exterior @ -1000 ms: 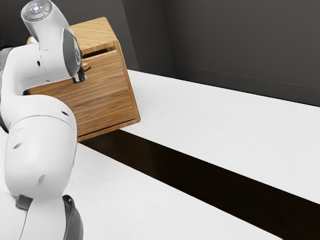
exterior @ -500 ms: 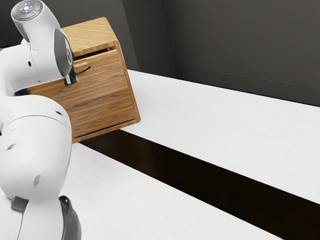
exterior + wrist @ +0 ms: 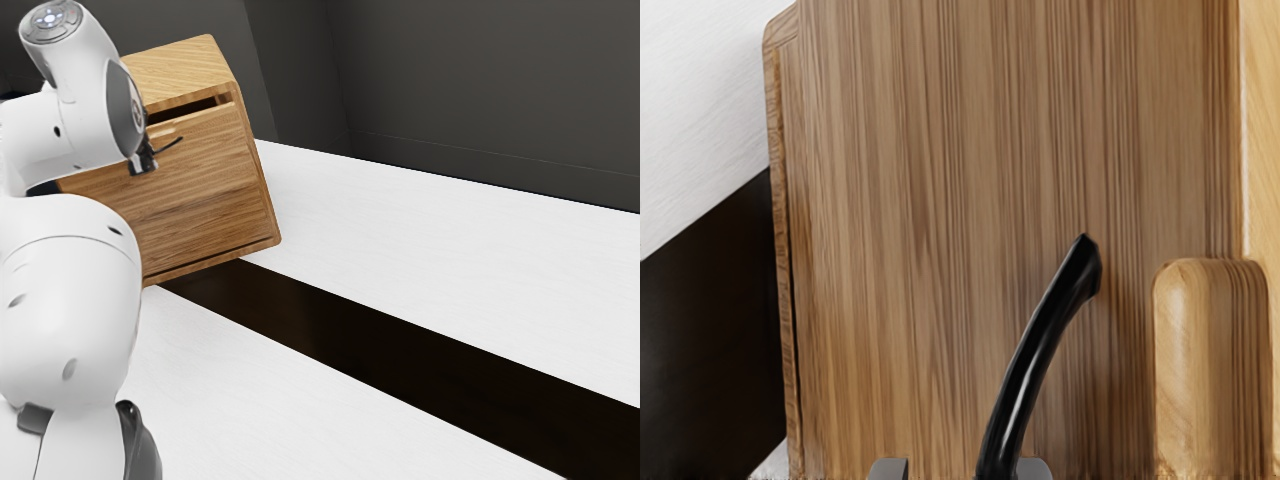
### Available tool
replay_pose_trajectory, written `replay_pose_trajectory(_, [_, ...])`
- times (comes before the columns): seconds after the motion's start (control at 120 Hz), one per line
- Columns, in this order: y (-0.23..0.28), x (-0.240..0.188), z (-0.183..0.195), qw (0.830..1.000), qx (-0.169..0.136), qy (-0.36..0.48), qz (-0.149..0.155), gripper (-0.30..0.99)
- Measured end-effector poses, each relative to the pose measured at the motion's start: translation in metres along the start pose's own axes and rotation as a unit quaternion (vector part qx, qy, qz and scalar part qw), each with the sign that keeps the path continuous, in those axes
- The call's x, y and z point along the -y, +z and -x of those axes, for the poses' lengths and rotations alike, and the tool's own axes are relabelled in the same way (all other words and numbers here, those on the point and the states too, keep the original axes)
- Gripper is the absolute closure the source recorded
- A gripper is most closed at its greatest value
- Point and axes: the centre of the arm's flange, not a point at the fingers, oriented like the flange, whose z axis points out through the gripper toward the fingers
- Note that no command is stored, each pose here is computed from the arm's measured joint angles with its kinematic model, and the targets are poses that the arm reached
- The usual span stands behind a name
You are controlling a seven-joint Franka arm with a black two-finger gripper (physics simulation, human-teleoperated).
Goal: Pull the drawer handle with one arm to open the drawer
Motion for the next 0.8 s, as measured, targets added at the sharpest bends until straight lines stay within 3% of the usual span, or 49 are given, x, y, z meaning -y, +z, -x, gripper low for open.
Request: replay_pose_trajectory(0.8, [-0.019, 0.019, 0.019, 1.0, 0.02, 0.009, -0.001, 0.63])
